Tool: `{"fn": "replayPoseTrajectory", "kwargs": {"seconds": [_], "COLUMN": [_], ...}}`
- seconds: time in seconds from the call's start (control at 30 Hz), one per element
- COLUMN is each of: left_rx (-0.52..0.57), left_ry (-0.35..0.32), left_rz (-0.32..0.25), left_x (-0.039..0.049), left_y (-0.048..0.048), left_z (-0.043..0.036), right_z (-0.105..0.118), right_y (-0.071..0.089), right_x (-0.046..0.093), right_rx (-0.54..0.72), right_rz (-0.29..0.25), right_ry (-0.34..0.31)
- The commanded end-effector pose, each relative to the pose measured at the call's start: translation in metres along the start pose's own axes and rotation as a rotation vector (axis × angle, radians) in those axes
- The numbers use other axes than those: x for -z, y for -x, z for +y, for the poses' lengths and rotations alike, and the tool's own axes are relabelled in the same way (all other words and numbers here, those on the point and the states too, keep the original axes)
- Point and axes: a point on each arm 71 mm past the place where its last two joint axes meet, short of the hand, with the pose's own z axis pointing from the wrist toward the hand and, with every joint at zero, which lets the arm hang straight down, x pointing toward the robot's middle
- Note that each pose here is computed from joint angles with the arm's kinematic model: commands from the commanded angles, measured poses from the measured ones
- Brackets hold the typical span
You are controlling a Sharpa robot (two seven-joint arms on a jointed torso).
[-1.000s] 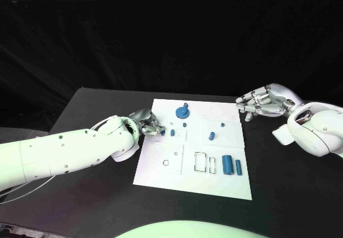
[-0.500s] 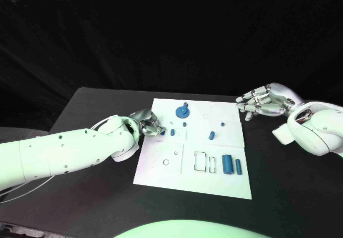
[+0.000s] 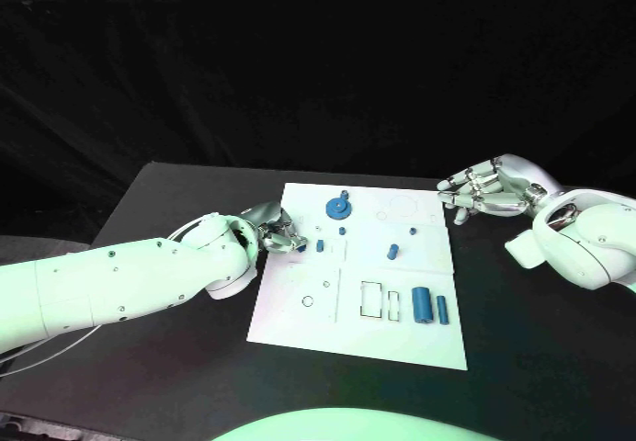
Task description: Assemble the parts on the task board
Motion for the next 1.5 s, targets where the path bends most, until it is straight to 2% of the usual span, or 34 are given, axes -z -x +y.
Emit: {"fn": "replayPoseTrajectory", "kwargs": {"seconds": [0.03,0.3,0.83,1.03,1.3,1.5], "left_rx": [-0.018,0.032,0.197,0.202,0.164,0.129], "left_ry": [0.010,-0.019,-0.070,-0.062,-0.024,-0.010], "left_rz": [0.050,0.031,-0.077,-0.089,-0.078,-0.064], "left_x": [0.0009,0.0016,0.0058,0.0053,0.0019,-0.0001], "left_y": [-0.0082,-0.0076,0.0018,0.0021,0.0011,-0.0043], "left_z": [0.0012,-0.0028,-0.0048,-0.0016,0.0046,0.0065], "right_z": [0.001,0.000,0.000,0.000,0.000,0.000], "right_y": [0.000,0.000,0.001,0.001,0.001,0.001], "right_x": [0.000,0.000,0.000,0.000,0.000,0.000], "right_rx": [0.006,0.006,0.006,0.007,0.007,0.006], "right_rz": [-0.003,-0.004,-0.007,-0.009,-0.009,-0.008], "right_ry": [0.009,0.010,0.011,0.010,0.010,0.010]}}
